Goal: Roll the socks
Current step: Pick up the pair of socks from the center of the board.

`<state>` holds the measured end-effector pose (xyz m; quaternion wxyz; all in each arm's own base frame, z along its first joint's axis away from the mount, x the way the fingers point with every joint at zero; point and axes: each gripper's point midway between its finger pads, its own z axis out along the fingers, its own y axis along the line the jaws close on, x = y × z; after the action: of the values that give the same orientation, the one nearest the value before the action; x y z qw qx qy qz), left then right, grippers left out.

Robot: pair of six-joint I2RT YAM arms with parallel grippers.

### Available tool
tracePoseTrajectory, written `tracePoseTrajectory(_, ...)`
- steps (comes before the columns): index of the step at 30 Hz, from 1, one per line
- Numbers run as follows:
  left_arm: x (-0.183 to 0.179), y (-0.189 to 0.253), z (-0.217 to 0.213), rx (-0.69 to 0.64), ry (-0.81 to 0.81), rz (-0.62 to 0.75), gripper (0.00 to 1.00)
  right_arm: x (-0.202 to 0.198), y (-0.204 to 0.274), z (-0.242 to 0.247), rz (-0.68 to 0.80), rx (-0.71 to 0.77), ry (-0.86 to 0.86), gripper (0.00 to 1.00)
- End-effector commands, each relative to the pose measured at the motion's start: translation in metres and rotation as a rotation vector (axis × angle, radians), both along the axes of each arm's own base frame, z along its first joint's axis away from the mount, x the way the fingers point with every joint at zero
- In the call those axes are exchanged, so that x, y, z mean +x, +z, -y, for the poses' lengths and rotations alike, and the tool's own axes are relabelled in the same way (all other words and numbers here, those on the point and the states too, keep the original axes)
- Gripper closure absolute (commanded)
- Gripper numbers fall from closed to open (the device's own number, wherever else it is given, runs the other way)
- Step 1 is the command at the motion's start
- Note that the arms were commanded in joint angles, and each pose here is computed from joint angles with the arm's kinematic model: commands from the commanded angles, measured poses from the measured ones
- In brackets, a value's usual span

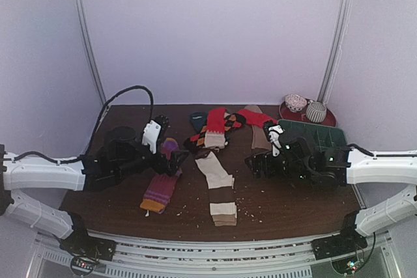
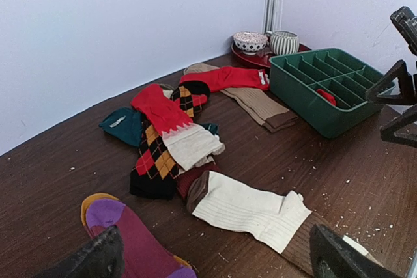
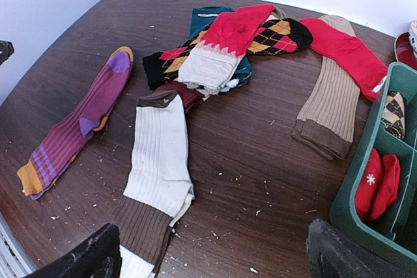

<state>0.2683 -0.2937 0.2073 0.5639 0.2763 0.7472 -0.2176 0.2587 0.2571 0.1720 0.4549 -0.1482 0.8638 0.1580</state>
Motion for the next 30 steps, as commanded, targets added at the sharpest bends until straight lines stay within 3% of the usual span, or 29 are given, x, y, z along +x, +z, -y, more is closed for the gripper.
tracePoseTrajectory(1, -0.005, 0.017, 0.008, -0.04, -0.053, 0.039, 0.02, -0.014, -0.007, -0.006, -0.002, -0.012, 0.121, 0.0)
tracePoseTrajectory(4, -0.011, 0.022, 0.01, -0.062, -0.086, 0.051, 0.02, -0.032, -0.012, -0.025, -0.014, 0.032, 0.282, 0.0)
tracePoseTrajectory(12, -0.047, -0.006, 0.049, -0.05, -0.255, -0.015, 0.02, -0.065, -0.05, -0.031, 0.065, 0.095, 0.474, 0.0)
tracePoseTrajectory(18, -0.067, -0.033, 0.066, -0.087, -0.308, -0.109, 0.02, -0.111, -0.074, -0.042, 0.068, 0.131, 0.657, 0.11)
tracePoseTrajectory(30, -0.078, -0.062, 0.08, -0.05, -0.358, -0.179, 0.06, -0.151, -0.094, -0.064, 0.212, -0.105, 0.913, 0.18)
